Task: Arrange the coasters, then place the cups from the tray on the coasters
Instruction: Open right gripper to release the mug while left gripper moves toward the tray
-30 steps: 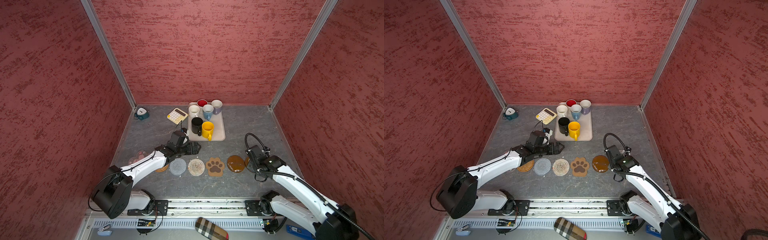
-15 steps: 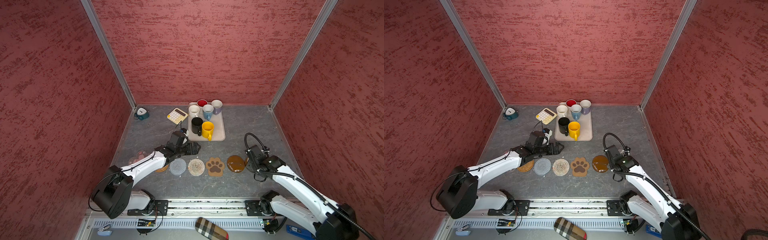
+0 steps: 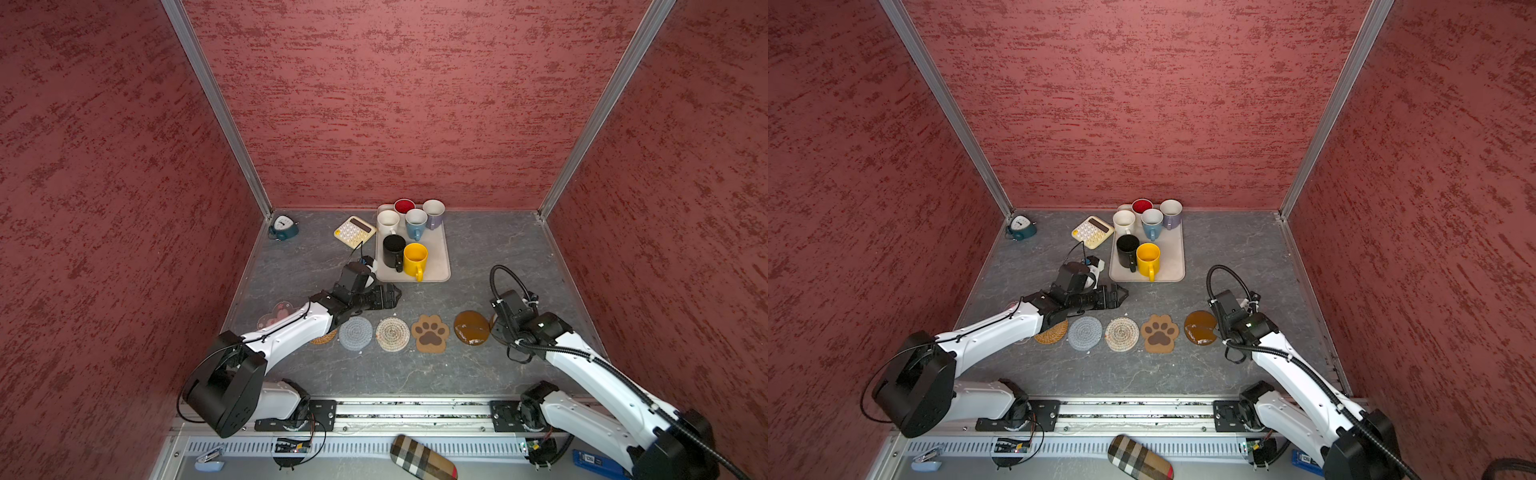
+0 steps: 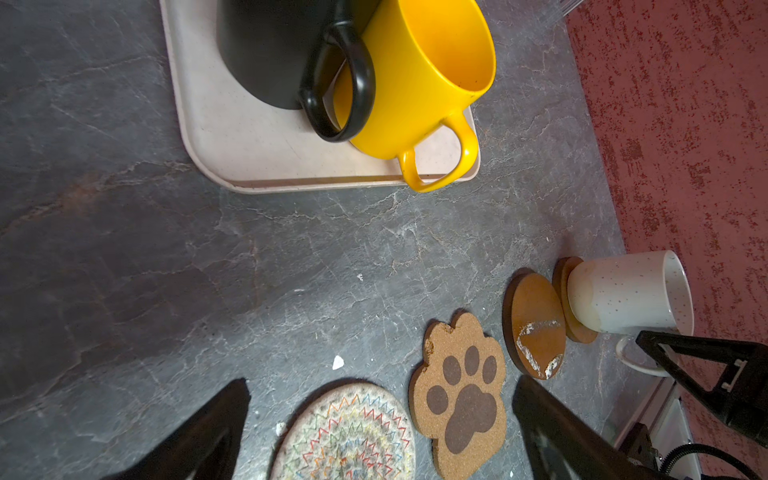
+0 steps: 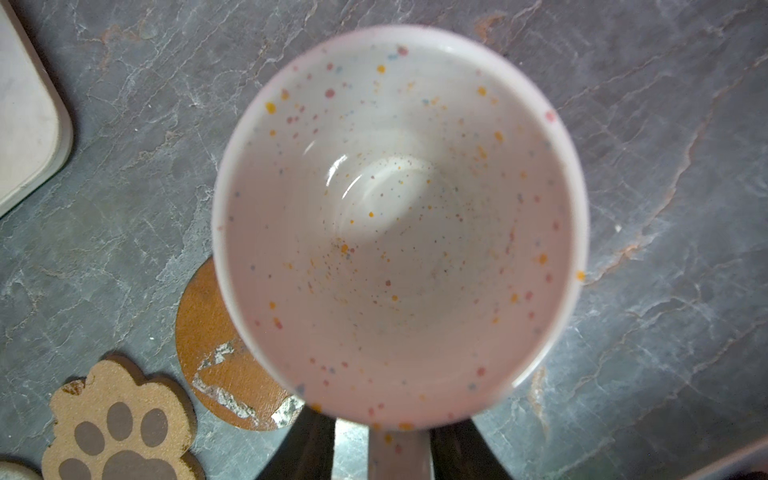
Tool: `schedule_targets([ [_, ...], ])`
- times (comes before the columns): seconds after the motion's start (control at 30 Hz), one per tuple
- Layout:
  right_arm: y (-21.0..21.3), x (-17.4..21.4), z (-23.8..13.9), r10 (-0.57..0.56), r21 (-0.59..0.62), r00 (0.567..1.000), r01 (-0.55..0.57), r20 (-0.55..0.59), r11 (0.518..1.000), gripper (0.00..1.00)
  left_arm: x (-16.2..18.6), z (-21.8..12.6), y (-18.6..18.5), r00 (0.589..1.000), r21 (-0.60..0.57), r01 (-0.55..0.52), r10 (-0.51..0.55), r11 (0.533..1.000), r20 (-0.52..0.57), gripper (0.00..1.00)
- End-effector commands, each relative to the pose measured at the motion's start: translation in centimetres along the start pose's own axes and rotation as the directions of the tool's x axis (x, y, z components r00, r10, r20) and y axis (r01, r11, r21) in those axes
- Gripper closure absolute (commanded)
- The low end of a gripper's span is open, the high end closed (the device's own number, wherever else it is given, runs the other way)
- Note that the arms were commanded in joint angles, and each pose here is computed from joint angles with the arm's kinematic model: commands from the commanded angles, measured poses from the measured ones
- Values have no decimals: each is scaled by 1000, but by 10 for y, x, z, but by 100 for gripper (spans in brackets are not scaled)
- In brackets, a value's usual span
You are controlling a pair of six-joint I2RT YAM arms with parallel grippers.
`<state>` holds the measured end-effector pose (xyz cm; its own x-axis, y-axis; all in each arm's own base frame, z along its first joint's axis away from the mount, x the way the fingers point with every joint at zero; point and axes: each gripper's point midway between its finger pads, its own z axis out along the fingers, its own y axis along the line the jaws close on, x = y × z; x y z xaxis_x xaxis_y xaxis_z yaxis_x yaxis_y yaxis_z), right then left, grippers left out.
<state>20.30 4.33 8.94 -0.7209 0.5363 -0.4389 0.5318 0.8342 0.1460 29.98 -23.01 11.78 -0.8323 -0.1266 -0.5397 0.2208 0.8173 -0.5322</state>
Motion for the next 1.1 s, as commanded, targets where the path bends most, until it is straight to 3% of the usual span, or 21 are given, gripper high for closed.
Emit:
schedule_targets([
  [0.0,5,-3,-5,30,-41,999,-29,23,999,59,0,-1,-3,1000,17,-4,4,1000,-7,1],
  [0.37,7,-15,-34,73,-151,994,-61,78,987,58,-15,-12,-13,999,-38,-29,30,999,14,0],
  [0.7,3,-31,-70,68,-239,985,-29,159,971,58,-22,-20,-40,992,-113,-114,118,987,35,1],
  [1.07,54,-84,-119,-22,-345,940,147,341,927,58,-44,-15,-57,985,-168,-165,171,972,22,0],
])
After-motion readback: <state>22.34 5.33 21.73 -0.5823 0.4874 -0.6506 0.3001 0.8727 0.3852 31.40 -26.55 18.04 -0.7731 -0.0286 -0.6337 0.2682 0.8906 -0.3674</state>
